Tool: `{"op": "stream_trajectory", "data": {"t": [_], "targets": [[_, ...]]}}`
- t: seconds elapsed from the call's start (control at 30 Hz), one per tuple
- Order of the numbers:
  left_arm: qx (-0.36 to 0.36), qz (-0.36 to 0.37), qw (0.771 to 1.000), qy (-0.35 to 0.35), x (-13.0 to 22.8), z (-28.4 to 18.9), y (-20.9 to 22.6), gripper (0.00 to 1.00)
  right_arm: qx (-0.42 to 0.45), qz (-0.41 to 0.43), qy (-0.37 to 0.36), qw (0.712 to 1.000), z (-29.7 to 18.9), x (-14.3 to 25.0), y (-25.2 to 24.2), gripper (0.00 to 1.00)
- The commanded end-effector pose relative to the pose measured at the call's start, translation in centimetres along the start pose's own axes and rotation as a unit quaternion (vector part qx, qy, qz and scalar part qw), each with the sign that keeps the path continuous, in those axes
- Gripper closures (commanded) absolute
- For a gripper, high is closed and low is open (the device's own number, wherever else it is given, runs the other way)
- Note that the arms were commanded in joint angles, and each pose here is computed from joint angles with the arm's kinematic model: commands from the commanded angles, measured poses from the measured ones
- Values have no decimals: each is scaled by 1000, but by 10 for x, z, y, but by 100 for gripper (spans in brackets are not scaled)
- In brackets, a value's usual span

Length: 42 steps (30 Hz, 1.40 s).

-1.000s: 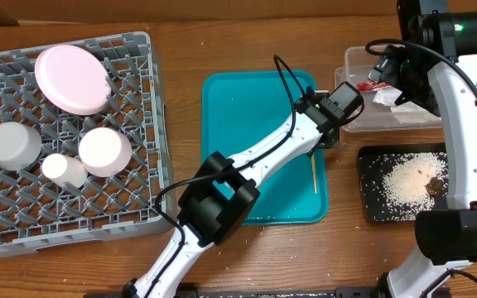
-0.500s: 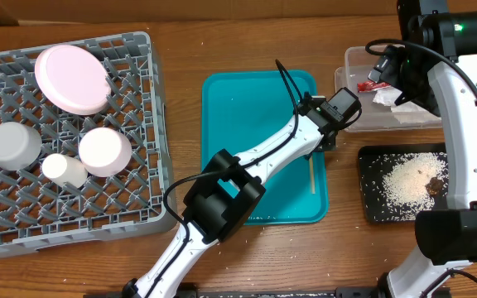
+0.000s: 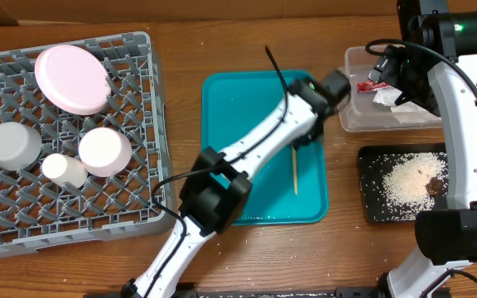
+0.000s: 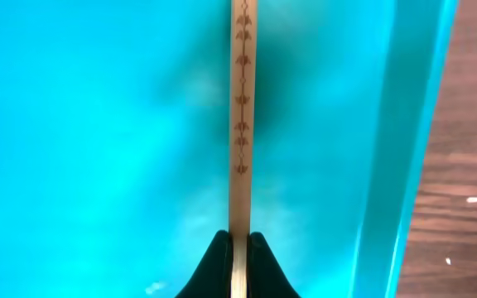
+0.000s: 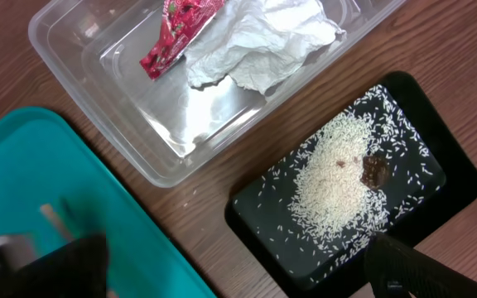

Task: Sort waste into correct bins and load items into the dishwasher
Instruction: 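Close the left gripper on the wooden chopstick and lift it, then carry the chopstick left and drop it into the rack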

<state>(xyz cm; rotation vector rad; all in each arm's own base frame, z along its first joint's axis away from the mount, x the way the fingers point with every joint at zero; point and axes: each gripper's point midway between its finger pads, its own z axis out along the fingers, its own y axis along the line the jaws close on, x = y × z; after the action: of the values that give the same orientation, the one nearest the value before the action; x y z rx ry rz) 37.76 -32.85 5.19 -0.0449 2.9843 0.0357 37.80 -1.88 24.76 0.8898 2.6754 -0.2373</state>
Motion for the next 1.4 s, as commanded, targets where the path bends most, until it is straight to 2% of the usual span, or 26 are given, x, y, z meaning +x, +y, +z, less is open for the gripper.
{"op": "stream_trajectory", "data": {"t": [0.0,0.23,0.4,0.47,0.73,0.93,1.13,1.37], "targets": [[5,-35,998,-60,-49,-66,37,96,-12,2,-17,1000,-13,-5,-2,0],[2,-33,996,-83,-79,-134,112,96,-12,2,-17,1000,-13,-5,-2,0],[-22,-80,994,-66,-81,-152,174,96,-12,2,-17,1000,-13,-5,-2,0],[-16,-70,995,-65,-86,-155,191,96,-12,2,-17,1000,-13,-5,-2,0],[29,-70,996,-49,-99,-159,241,96,-12,2,-17,1000,-13,-5,-2,0],[16,-74,996,-51,-106,-157,279,96,-12,2,-17,1000,-13,-5,-2,0],[-7,-110,993,-44,-107,-151,318,96,-12,2,-17,1000,-13,-5,-2,0],[-42,-129,991,-21,-105,-124,351,96,-12,2,-17,1000,-13,-5,-2,0]]}}
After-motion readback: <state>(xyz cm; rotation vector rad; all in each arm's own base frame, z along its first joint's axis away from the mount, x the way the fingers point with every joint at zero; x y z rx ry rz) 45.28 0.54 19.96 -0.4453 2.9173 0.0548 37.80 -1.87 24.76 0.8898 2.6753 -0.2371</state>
